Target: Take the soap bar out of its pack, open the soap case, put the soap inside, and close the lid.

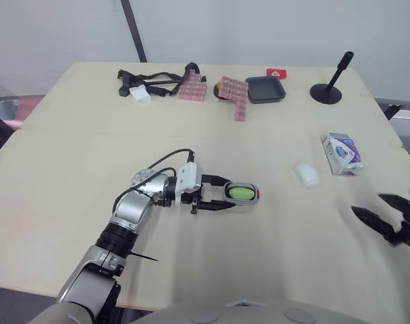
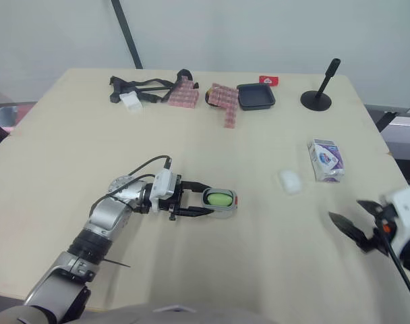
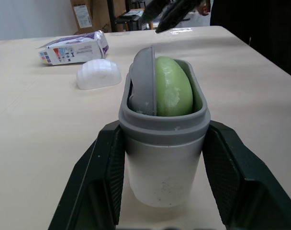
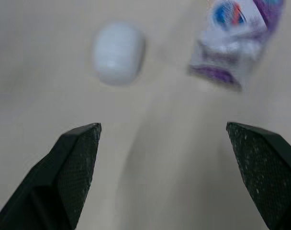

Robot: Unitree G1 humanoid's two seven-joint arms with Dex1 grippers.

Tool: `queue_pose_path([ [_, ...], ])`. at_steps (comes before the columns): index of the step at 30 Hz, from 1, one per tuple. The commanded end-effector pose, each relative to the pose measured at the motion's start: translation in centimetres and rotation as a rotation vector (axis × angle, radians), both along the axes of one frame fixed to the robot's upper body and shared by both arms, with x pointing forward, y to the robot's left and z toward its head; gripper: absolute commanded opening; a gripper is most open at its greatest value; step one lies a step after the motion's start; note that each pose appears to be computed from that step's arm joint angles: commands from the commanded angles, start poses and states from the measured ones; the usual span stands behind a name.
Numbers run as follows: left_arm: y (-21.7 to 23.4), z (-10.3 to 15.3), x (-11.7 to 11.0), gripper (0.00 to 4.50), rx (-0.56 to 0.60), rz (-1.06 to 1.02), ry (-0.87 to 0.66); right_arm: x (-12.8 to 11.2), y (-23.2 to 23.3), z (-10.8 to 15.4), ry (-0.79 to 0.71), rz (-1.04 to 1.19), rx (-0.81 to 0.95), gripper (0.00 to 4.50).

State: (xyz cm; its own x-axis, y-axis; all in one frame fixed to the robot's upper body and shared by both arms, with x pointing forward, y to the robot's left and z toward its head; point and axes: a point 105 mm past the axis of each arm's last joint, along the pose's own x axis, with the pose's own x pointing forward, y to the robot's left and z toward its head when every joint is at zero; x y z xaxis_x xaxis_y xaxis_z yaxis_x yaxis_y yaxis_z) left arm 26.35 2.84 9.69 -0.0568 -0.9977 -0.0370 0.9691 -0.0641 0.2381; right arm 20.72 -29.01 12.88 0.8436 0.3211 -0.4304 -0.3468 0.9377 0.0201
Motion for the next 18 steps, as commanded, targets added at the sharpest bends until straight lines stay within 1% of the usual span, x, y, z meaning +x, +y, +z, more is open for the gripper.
queue_pose_path([
  [1,-0.1,0.6,0.0,1.87,-0.011,0.002,-0.022,1.2,1.9,0.5,0.103,-0.031,0.059,4.49],
  [7,-0.1,0.7,0.1,1.87,-0.009,0.012,-0.021,4.4,3.8,1.7,0.14,-0.092,0.078,4.49],
  [10,-0.2,0.7,0.1,1.87,-0.01,0.015,-0.02,5.9,4.4,2.4,0.131,-0.125,-0.007,4.49],
  [13,-0.3,0.7,0.0,1.87,-0.01,0.016,-0.018,6.4,4.9,2.2,0.187,-0.127,-0.06,4.49],
  [18,-0.4,0.6,0.1,1.87,-0.009,0.019,-0.014,7.2,5.7,1.1,0.343,-0.084,-0.031,4.49],
])
